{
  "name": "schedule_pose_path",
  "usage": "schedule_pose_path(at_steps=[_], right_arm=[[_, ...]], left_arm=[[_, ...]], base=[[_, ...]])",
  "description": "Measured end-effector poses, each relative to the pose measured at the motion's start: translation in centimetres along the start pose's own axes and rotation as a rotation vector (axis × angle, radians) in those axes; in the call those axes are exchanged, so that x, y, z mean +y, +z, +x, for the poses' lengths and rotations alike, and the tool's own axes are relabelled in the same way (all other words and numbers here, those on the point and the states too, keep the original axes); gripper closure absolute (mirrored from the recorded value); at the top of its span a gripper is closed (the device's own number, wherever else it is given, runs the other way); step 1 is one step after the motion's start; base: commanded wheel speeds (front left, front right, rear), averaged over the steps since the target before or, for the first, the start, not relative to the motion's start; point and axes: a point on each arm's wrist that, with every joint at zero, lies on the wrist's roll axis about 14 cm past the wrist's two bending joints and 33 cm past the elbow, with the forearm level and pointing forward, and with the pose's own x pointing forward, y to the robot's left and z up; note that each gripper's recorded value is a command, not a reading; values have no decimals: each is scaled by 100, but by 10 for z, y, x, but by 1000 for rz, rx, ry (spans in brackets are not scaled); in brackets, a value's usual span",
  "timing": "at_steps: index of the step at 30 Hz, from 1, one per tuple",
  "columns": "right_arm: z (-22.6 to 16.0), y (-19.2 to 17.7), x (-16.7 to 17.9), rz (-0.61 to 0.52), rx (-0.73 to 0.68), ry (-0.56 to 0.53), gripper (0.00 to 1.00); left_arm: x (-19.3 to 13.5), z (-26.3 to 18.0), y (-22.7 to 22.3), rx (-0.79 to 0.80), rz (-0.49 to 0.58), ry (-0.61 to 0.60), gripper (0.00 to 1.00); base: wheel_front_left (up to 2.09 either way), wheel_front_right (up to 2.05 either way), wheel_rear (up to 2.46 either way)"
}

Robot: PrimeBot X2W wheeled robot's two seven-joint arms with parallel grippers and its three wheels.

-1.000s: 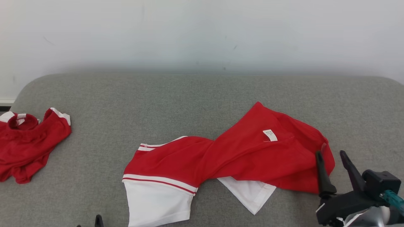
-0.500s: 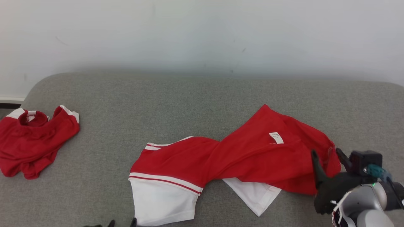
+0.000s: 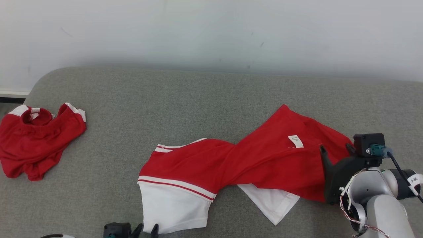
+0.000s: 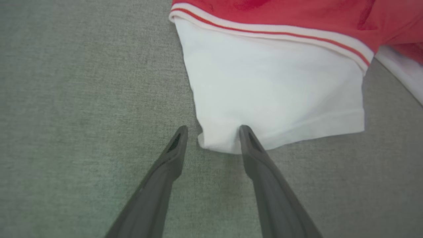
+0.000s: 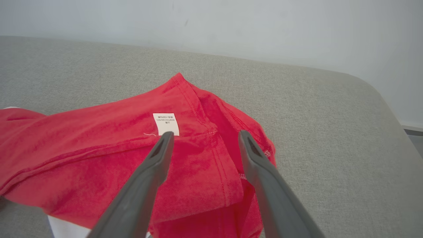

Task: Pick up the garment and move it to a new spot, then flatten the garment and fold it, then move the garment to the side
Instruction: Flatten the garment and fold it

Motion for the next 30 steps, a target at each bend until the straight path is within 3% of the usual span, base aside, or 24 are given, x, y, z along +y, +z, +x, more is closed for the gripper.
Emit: schedule_pose_path(at_steps=[1,17,28,29,30], right_arm=[[3,-1,1,1,10,4,0],[57,-36,2,-44,256,-4,0],[84,-49,-1,-11,327,-19,0],[85,-50,-2,-7,334,-20,10],[87,-51,-2,-7,336,-21,13]], left_arm=[[-1,2,0,2,6,-1,100],[0,15,-6,30,21,4,100],[2,19,-7,31,9,11,100],[3,19,-7,31,9,12,100],[3,19,-7,30,8,13,100]], base=[[0,0,0],[0,0,0],[0,0,0],[0,0,0],[0,0,0]])
